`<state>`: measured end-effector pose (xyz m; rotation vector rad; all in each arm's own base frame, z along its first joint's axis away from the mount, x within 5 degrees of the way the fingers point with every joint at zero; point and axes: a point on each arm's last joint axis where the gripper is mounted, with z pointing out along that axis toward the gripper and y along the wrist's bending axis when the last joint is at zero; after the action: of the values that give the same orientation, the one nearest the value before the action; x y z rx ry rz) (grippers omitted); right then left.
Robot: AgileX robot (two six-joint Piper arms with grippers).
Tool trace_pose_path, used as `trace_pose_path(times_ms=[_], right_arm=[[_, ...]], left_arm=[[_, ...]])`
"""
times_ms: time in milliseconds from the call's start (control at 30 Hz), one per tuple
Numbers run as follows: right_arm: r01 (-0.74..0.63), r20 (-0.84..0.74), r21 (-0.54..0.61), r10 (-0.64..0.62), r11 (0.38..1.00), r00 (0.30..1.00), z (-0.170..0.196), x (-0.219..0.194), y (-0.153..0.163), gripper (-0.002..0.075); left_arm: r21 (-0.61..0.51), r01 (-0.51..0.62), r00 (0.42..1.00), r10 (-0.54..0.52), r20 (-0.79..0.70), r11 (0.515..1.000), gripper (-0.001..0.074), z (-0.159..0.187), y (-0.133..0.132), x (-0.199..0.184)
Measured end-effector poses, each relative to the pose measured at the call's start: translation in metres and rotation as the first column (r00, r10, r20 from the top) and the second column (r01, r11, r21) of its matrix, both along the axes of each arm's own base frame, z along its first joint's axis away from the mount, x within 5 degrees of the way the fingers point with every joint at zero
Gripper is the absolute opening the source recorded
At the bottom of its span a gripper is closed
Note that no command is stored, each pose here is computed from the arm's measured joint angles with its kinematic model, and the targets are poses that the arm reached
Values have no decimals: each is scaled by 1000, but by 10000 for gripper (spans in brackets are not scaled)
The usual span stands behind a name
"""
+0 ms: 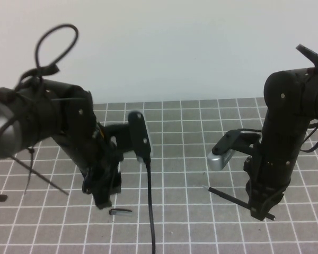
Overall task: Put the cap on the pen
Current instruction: 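Pick up the pen and its cap, cap the pen, and set it down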
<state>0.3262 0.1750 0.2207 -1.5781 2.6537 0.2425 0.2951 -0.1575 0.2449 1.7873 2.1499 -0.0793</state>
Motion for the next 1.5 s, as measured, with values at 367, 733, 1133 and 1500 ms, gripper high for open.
trace_pose_path(times_ms=[367, 733, 1133, 1500], right_arm=[[44, -28, -50, -45, 998, 999, 0, 7, -24, -3], [67, -45, -39, -69, 997, 997, 0, 8, -29, -3], [68, -81, -35, -71, 997, 994, 0, 5, -29, -3], [75, -115, -37, -79, 997, 990, 3, 1, -29, -3]], left_arm=[[37, 79, 991, -74, -112, 996, 449, -38, -7, 8], [69, 152, 974, -137, -178, 986, 396, -71, -11, 14], [76, 140, 974, -124, -189, 987, 2, -74, -11, 14], [51, 150, 988, -149, -24, 987, 1, -20, -5, 8]])
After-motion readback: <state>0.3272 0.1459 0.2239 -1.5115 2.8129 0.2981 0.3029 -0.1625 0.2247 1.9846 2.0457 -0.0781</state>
